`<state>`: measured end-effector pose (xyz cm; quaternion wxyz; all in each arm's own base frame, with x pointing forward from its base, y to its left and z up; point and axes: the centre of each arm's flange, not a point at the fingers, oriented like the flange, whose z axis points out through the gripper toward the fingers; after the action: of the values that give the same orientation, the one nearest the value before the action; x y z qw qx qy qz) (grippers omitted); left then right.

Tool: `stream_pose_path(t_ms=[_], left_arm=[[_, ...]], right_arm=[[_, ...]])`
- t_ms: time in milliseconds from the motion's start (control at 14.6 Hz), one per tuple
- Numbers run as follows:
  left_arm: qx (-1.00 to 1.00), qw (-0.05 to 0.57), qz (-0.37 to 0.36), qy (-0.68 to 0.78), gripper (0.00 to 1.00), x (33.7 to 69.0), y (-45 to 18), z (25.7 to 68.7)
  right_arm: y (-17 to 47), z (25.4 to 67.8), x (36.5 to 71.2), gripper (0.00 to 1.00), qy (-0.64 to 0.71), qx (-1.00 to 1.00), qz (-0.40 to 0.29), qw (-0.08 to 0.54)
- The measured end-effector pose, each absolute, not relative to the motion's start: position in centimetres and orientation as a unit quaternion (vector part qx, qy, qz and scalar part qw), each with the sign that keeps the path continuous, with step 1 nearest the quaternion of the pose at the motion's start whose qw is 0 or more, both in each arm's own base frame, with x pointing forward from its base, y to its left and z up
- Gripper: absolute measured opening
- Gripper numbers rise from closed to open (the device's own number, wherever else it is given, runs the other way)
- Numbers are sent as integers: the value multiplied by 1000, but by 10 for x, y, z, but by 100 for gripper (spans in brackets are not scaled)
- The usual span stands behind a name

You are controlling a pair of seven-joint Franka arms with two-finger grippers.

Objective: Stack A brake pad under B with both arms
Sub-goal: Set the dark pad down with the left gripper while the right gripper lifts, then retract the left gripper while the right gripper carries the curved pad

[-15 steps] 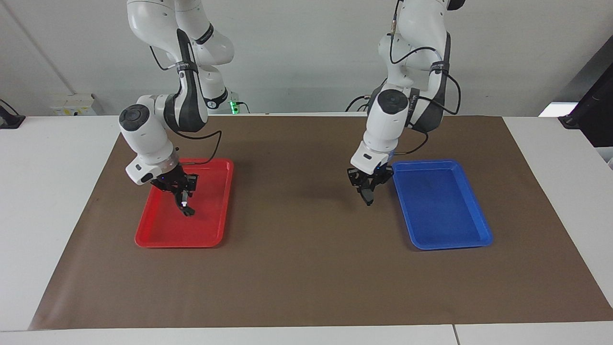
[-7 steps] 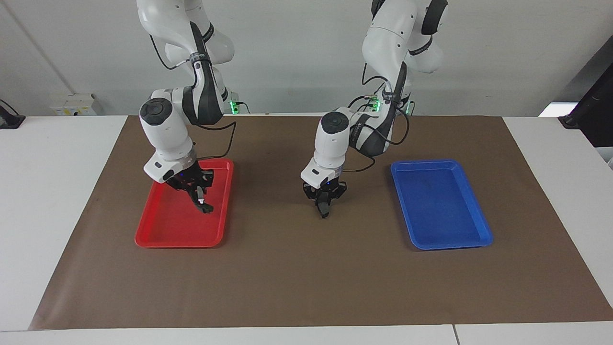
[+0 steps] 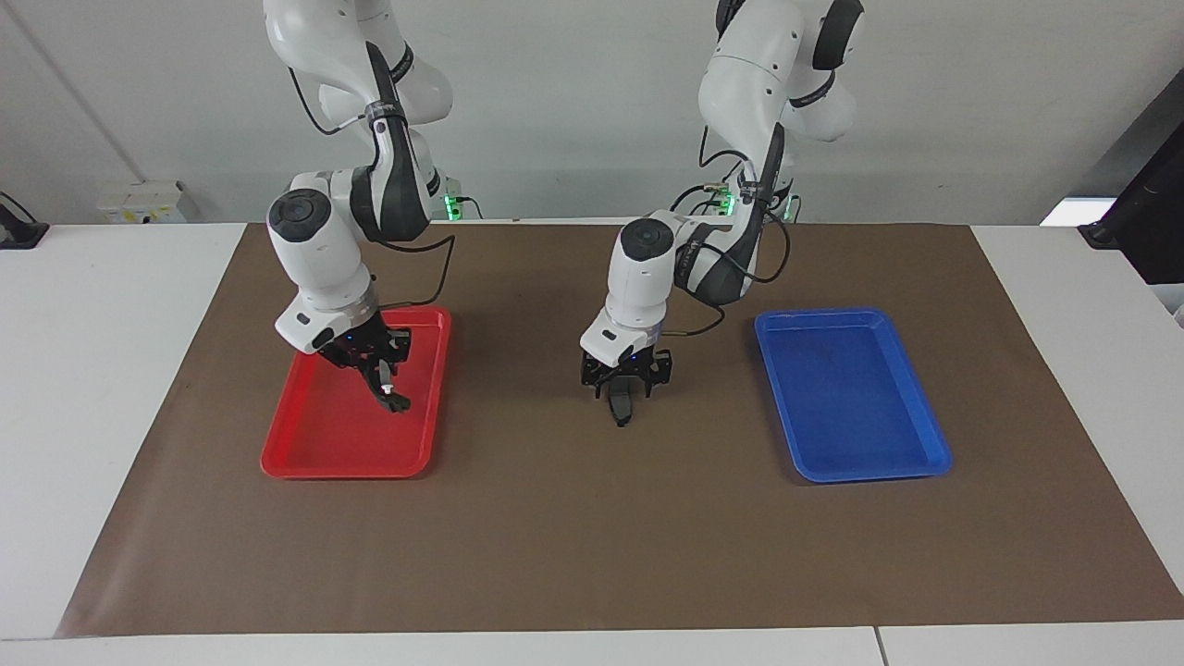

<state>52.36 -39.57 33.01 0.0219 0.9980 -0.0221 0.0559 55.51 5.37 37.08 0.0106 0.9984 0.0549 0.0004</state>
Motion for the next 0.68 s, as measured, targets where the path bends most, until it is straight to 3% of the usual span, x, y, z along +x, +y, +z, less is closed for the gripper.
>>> stream_pose_path(t_ms=[342, 685], left_arm=[[999, 1, 28, -16, 100, 567, -241, 440], [999, -4, 2, -51, 100, 569, -123, 491]], right_arm=[[152, 384, 549, 44, 35, 999, -6, 12], [272, 385, 555, 44, -9, 1000, -7, 17]])
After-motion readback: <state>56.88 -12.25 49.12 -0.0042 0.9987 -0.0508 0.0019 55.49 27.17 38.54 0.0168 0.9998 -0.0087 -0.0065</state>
